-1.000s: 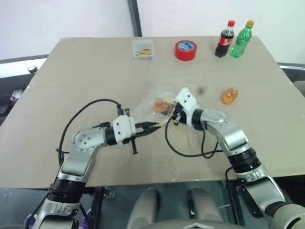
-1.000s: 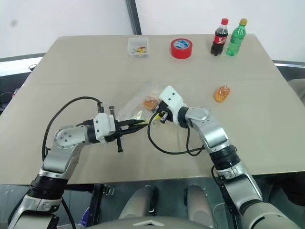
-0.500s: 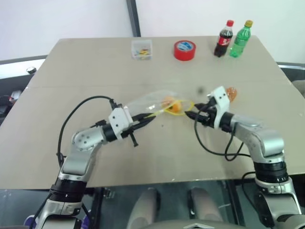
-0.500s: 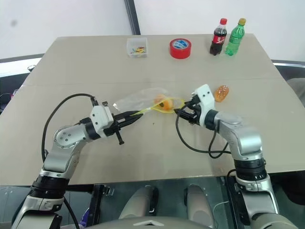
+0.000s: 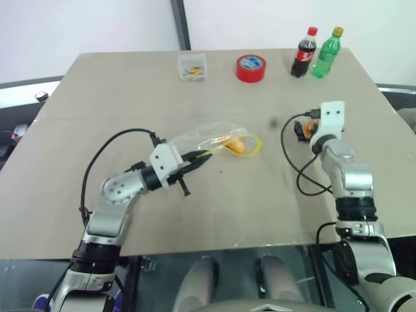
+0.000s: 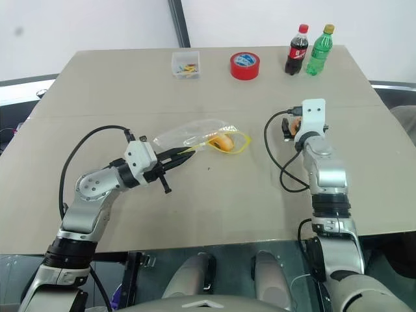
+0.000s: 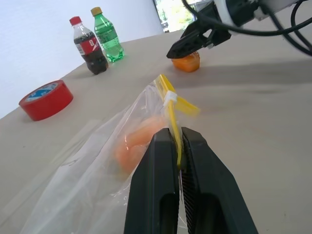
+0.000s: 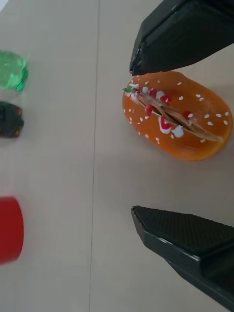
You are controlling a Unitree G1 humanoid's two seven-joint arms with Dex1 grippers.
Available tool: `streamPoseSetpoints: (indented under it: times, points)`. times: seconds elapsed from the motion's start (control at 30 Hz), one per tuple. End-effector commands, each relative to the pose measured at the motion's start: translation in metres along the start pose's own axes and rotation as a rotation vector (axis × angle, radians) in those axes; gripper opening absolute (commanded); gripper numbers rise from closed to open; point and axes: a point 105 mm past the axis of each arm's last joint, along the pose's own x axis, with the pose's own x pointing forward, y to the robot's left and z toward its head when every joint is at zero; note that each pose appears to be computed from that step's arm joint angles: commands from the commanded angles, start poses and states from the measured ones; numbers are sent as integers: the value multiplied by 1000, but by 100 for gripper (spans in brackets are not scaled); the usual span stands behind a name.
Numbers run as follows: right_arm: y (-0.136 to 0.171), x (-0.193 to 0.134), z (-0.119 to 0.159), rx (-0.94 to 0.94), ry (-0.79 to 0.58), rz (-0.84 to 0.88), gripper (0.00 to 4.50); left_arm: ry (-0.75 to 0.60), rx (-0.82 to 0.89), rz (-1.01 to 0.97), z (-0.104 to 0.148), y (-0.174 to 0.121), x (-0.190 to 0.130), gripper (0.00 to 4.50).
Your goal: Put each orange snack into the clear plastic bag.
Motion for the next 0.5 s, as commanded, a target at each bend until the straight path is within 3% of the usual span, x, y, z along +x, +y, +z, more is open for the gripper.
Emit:
streamPoseSetpoints:
  times: [0.03, 0.17, 0.33, 0.4, 0.5]
  points:
    - [-18, 10, 3, 14, -12, -118, 438, -16, 33, 7, 9, 1, 0, 0]
    - [-21, 14, -3, -1, -7, -136, 318, -20, 34, 19, 10, 1, -1, 0]
    - [-8, 3, 13, -96, -91, -36, 89, -22, 20, 41, 10, 0, -5, 0]
    - [3, -8, 20, -153, -134, 58, 89, -22, 16, 46, 9, 0, -7, 0]
    - [39, -45, 21, -213, -172, 383, 89, -14, 16, 70, 8, 6, -10, 0]
